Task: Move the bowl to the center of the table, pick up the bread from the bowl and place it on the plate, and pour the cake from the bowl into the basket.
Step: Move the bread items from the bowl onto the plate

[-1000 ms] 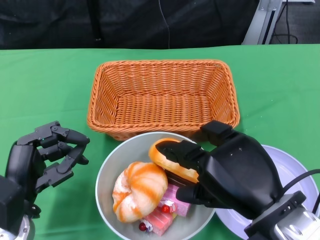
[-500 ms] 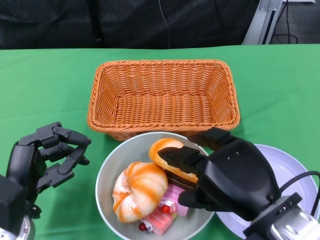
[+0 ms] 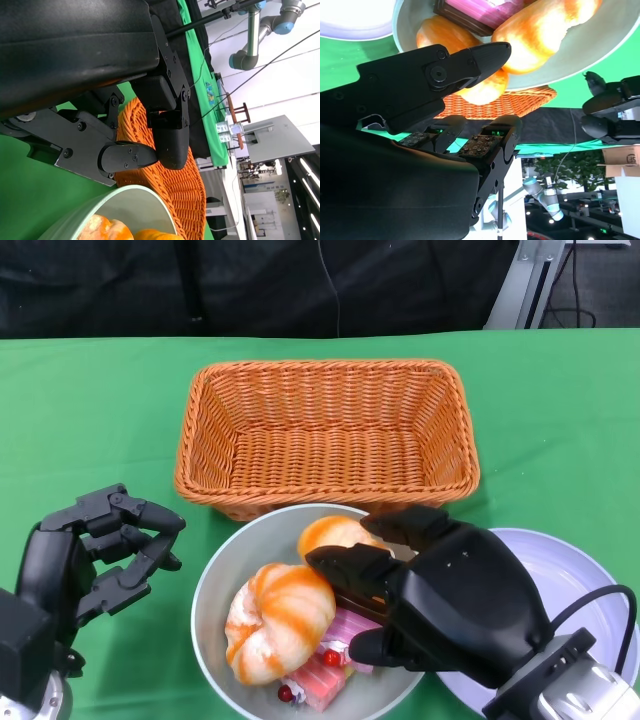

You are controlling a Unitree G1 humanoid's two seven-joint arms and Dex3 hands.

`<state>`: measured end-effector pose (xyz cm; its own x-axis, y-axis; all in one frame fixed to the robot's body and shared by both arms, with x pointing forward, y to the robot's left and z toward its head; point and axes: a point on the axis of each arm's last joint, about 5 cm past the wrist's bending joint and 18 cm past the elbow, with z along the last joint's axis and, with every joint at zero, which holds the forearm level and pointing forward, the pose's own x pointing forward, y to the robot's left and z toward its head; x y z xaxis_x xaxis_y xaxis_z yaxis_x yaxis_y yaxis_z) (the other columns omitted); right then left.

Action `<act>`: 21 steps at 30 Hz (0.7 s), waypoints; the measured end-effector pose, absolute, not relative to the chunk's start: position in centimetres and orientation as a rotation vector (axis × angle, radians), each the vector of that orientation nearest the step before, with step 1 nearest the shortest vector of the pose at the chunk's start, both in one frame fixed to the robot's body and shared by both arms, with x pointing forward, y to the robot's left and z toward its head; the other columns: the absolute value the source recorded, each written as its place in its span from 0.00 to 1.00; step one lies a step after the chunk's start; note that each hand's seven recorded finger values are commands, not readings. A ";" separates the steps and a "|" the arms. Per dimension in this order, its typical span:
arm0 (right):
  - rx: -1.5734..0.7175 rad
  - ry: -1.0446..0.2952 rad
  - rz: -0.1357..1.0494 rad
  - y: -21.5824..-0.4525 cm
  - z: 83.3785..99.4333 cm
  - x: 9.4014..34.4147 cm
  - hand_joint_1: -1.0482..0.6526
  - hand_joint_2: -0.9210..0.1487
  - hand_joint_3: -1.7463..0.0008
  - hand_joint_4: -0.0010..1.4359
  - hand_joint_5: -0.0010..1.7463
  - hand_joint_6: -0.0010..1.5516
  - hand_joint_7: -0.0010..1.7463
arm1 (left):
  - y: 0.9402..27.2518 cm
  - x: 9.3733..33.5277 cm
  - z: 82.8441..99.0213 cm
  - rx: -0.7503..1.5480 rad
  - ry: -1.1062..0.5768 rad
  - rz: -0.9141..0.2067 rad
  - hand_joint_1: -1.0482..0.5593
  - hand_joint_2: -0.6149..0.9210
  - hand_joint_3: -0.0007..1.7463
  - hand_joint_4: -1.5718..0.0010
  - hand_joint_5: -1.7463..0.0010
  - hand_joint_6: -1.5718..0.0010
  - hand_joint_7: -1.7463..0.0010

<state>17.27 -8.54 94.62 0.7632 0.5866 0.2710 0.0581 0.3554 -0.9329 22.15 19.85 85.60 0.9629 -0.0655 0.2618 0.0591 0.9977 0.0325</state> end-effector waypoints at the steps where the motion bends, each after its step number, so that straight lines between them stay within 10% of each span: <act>1: -1.170 -0.647 0.377 -8.5 94.6 17.3 0.17 0.02 1.00 0.61 0.06 0.42 0.00 | 19.8 22.2 85.6 0.025 -0.266 -0.064 0.52 0.93 0.26 0.43 0.30 0.38 0.49; 21: -1.175 -0.639 0.409 -8.3 94.0 17.4 0.16 0.02 1.00 0.62 0.03 0.40 0.00 | 19.6 22.2 85.6 0.039 -0.265 -0.067 0.52 0.95 0.22 0.42 0.32 0.37 0.50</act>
<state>17.40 -8.26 93.95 0.7562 0.6060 0.2468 0.0305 0.3442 -0.9384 22.18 19.60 85.60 0.9630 -0.0710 0.2599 0.0607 0.9970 0.0474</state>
